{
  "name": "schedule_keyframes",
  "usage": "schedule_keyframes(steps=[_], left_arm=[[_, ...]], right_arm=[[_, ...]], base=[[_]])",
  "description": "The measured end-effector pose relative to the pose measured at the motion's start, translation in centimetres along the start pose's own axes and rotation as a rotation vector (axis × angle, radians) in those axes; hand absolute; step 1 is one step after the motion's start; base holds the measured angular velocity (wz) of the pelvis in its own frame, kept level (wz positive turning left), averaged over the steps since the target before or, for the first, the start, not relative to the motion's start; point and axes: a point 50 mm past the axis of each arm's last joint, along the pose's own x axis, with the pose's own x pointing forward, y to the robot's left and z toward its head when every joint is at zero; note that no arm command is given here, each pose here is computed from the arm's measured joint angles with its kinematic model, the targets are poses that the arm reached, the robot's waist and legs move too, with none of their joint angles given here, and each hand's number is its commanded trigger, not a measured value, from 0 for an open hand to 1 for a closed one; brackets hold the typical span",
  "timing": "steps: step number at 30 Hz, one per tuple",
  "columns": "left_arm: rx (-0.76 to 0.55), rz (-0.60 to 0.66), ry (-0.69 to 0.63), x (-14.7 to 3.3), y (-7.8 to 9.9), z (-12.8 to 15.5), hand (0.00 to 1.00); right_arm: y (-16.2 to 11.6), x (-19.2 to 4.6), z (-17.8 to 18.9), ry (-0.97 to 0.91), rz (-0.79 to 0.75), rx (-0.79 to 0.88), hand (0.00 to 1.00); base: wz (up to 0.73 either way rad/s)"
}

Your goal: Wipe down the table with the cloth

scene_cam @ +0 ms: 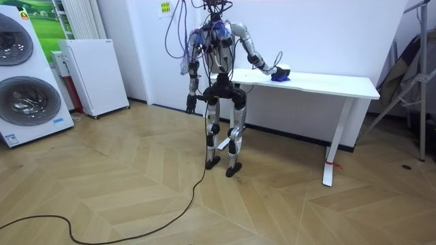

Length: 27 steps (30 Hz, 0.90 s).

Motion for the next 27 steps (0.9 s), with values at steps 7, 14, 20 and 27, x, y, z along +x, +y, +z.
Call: schedule_keyframes(steps=[7,14,20,27], left_arm=[[-0.156,0.061,0.057,-0.1,2.1,-2.3,0.00],[-0.127,0.054,0.010,-0.1,1.9,-0.7,0.00],[-0.083,0.008,-0.008,0.1,0.4,0.9,0.00],[-0.027,0.004,-0.109,-0.3,0.9,4.6,0.00]], right_arm=[[-1.0,-0.3,-6.6,0.293,-0.017,0.228,1.00],[-0.8,0.3,-5.1,0.259,0.004,0.211,1.00],[0.0,-0.2,5.0,-0.087,0.096,0.047,1.00],[-0.1,-6.5,21.9,-0.789,0.235,-0.118,1.00]], base=[[0.46],[-0.20],[-0.68],[0.41]])
